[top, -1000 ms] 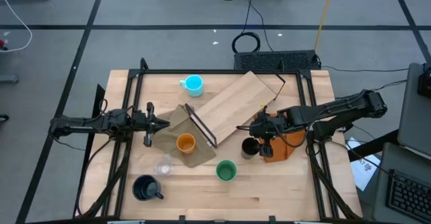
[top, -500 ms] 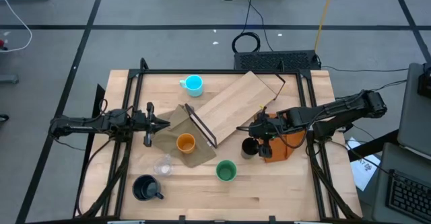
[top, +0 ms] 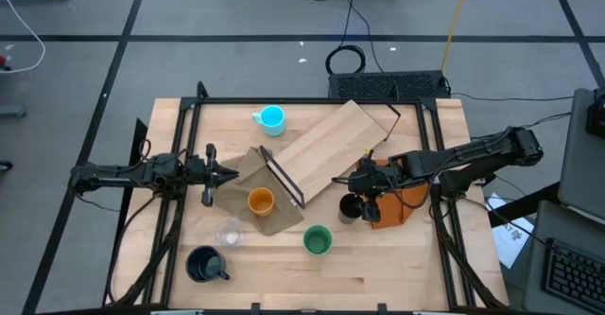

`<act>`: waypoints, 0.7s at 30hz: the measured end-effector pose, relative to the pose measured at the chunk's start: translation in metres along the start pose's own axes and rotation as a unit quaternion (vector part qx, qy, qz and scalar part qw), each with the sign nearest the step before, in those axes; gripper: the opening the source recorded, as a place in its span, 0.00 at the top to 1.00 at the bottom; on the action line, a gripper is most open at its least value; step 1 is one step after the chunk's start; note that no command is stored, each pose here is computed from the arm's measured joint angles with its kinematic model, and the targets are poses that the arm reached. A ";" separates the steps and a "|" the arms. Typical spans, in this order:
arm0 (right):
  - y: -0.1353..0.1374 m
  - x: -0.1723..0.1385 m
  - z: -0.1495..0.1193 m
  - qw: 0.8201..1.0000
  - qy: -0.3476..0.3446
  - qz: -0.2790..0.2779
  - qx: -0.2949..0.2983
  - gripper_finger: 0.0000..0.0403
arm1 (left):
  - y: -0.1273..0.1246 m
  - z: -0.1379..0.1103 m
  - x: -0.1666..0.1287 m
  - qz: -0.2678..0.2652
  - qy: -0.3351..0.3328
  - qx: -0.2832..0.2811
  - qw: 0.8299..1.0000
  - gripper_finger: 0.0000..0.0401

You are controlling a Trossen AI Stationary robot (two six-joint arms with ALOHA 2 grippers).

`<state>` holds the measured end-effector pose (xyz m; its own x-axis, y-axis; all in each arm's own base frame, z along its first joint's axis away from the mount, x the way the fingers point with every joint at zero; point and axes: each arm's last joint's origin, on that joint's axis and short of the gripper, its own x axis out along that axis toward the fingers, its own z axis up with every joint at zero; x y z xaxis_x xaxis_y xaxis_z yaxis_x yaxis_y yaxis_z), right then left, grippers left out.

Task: Stack small to large cups/mugs on shelf
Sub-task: Put the black cup on the shelf

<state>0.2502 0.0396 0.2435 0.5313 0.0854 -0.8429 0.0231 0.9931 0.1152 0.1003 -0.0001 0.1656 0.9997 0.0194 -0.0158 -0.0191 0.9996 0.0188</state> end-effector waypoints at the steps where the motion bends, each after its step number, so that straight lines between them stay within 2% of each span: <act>1: 0.000 0.000 0.000 1.000 0.000 0.000 0.001 0.36 | 0.000 0.000 0.000 0.000 0.000 0.001 1.000 0.91; 14: -0.002 0.000 0.000 1.000 0.000 -0.002 0.008 0.37 | 0.000 0.000 0.000 0.000 0.000 0.001 1.000 0.91; 21: -0.002 0.017 0.000 1.000 0.028 -0.007 0.006 0.37 | 0.000 0.000 0.000 0.000 0.000 0.002 1.000 0.91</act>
<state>0.2595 0.0392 0.2286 0.4830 0.0758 -0.8723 0.0404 0.9932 0.1087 0.1003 -0.0001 0.1655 0.9997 0.0194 -0.0162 -0.0190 0.9996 0.0220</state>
